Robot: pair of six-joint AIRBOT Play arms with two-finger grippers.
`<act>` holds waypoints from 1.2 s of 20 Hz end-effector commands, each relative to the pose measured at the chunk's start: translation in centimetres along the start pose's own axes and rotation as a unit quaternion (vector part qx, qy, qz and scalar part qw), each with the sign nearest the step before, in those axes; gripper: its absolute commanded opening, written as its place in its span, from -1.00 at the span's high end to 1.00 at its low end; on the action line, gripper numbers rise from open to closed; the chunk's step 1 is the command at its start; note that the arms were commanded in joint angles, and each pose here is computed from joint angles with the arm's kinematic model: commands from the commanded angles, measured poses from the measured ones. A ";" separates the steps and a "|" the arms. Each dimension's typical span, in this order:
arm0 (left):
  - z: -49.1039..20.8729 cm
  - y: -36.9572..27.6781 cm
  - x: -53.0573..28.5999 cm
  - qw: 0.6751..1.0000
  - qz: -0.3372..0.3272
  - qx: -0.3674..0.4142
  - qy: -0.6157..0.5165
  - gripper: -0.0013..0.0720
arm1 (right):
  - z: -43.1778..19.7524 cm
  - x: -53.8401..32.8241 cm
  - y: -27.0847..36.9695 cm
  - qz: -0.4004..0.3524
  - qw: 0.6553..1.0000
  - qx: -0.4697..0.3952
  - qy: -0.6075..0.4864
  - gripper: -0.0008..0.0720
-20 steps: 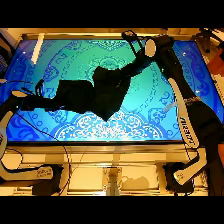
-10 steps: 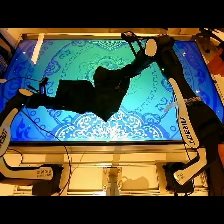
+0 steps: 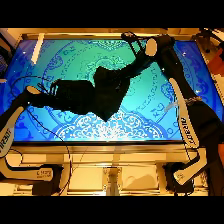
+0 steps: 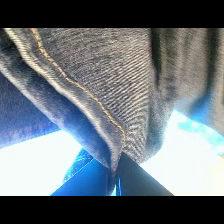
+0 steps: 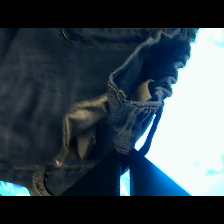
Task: Fold the clothes and pants, and hang the long-sleeved shirts on hangers.
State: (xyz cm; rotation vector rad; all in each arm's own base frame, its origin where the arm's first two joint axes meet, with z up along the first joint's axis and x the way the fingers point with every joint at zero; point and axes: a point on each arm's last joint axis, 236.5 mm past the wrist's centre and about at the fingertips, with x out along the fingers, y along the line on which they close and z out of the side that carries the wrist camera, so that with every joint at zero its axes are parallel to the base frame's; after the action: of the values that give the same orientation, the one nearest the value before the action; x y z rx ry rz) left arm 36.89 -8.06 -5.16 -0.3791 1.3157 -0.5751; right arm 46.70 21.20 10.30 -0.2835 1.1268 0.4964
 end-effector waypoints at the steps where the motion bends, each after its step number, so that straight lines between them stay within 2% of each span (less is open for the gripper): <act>1: 2.3 0.3 -5.8 0.998 -0.002 -0.045 -0.040 0.90 | -2.8 -1.4 -3.9 -0.018 0.999 0.020 0.046 0.92; 3: 6.2 1.9 -12.6 0.988 0.032 -0.067 -0.132 0.90 | -4.0 -3.3 -8.6 -0.037 0.996 0.069 0.038 0.92; 6: 9.8 4.3 -24.3 0.952 0.091 -0.101 -0.272 0.90 | -5.8 -7.5 -16.2 -0.078 0.984 0.158 -0.003 0.92; 11: 8.8 7.6 -37.9 0.887 0.166 -0.148 -0.405 0.90 | -9.0 -16.9 -23.8 -0.112 0.951 0.267 -0.111 0.92; 14: 7.0 9.4 -40.4 0.868 0.181 -0.181 -0.426 0.90 | -10.9 -20.3 -25.3 -0.112 0.936 0.302 -0.142 0.92; 17: 6.3 10.2 -41.1 0.862 0.189 -0.191 -0.431 0.90 | -13.3 -21.1 -26.2 -0.114 0.928 0.332 -0.126 0.92; 24: 5.8 11.8 -38.8 0.873 0.210 -0.207 -0.388 0.90 | -16.8 -17.1 -24.2 -0.058 0.929 0.365 -0.033 0.92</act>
State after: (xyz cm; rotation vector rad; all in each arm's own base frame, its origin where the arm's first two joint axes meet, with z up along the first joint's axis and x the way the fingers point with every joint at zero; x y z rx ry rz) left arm 38.98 23.86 21.42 -0.5806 0.6386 0.2195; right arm 41.16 -11.62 20.20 0.2749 1.0608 -0.0478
